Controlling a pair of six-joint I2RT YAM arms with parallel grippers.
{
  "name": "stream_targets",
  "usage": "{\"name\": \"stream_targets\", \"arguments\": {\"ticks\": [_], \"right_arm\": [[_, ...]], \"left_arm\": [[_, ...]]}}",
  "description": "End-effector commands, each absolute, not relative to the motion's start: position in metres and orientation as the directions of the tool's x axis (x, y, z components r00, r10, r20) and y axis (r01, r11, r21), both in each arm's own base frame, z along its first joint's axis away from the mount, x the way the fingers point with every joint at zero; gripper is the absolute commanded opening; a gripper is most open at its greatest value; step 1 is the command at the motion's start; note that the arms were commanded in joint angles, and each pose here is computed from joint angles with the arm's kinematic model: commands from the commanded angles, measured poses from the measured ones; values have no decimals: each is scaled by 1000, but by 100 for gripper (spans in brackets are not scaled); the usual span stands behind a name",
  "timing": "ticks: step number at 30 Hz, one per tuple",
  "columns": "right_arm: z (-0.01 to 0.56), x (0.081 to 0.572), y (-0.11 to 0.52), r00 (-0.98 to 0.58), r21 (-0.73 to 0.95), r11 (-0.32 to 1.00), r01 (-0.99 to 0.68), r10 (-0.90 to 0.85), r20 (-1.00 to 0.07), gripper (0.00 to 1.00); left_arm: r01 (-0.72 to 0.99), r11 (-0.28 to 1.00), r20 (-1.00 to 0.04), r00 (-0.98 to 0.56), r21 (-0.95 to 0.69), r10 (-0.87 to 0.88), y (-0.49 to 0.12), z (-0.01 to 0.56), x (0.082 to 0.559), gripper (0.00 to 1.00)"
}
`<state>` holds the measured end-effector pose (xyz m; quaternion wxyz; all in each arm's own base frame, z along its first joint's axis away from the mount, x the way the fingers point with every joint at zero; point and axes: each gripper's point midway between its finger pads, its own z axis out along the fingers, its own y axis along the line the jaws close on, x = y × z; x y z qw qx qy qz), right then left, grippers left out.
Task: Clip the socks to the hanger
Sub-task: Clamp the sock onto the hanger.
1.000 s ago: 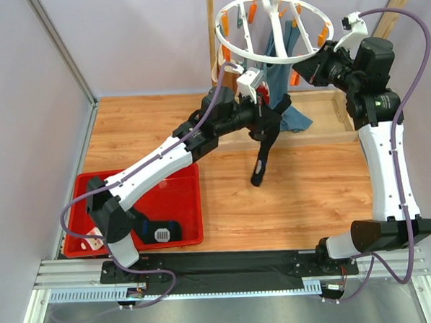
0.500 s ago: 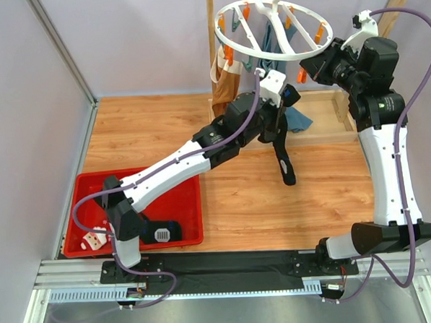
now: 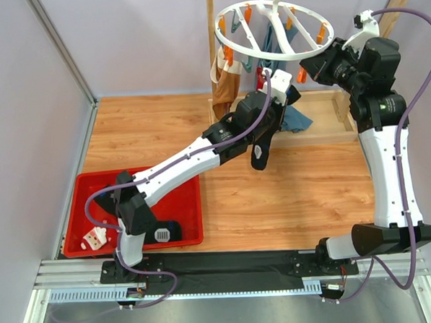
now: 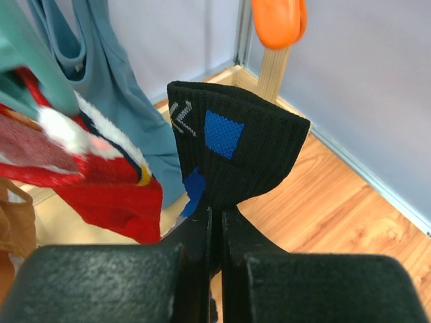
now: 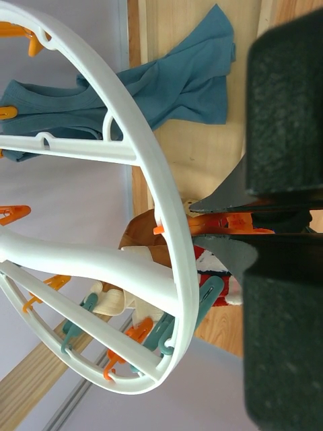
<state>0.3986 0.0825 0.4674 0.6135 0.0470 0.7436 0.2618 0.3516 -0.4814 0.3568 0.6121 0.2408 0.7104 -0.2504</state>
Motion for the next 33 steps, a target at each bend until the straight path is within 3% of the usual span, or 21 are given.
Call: {"name": "stream_targets", "arguments": {"ticks": [1,15,21,33], "right_arm": [[482,390,83,-206,453,852,-262,409,-889,0],[482,386,85,-206,461,842,-281,416,-886,0],[490,385,86,-194,460,839,-292,419,-887,0],[483,383,86,-204,449,846,-288,404,-892,0]], "left_arm": [[636,767,-997,-59,-79,-55,-478,404,354,0],[652,749,-993,-46,-115,-113,-488,427,356,0],[648,748,-990,-104,-142,-98,-486,397,352,0],[649,743,-985,-69,-164,-158,-491,427,357,0]]}}
